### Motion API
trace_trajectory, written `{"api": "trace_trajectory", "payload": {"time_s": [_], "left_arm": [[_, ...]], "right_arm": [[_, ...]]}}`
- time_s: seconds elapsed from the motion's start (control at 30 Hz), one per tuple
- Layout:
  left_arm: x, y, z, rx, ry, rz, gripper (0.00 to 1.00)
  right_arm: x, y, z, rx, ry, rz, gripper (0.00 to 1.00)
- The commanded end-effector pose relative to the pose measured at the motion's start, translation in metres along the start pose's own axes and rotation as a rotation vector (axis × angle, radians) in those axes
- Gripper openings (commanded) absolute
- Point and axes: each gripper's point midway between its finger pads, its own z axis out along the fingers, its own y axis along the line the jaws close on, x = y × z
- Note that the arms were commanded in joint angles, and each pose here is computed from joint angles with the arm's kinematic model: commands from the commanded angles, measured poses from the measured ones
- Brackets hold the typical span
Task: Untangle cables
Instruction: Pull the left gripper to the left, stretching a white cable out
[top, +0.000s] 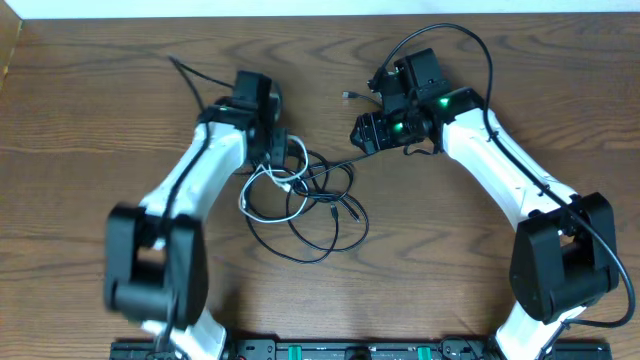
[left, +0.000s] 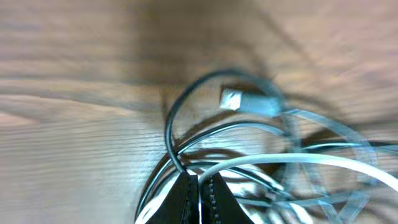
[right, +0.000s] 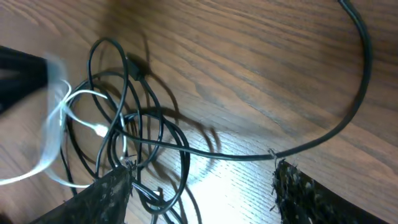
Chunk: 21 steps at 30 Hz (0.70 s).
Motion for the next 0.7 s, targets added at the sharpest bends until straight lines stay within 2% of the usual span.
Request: {"api": "trace_trajectory", "payload": {"time_s": [0.0, 0.17, 0.37, 0.57, 0.67], "left_arm": [[-0.041, -0.004, -0.076, 0.035, -0.222, -0.102, 0.07], [-0.056, 0.007, -0.155, 0.070, -0.432, -0.218, 0.07], [-0.055, 0.027, -0.231, 0.091, -0.629, -0.324, 0.07], [-0.046, 0.050, -0.256, 0.055, -0.687, -0.377, 0.07], [-0.035, 0.075, -0.251, -0.034, -0.660, -0.446, 0.08]], "right_arm": [[0.006, 0.006, 0.012, -0.004, 0.024, -0.006, 0.71], [0.013, 0.017, 0.027, -0.024, 0.052, -0.027, 0.70], [0.022, 0.042, 0.049, -0.088, 0.080, -0.072, 0.71], [0.034, 0.061, 0.062, -0.111, 0.110, -0.109, 0.71], [0.041, 0.067, 0.069, -0.116, 0.129, -0.123, 0.70]]}}
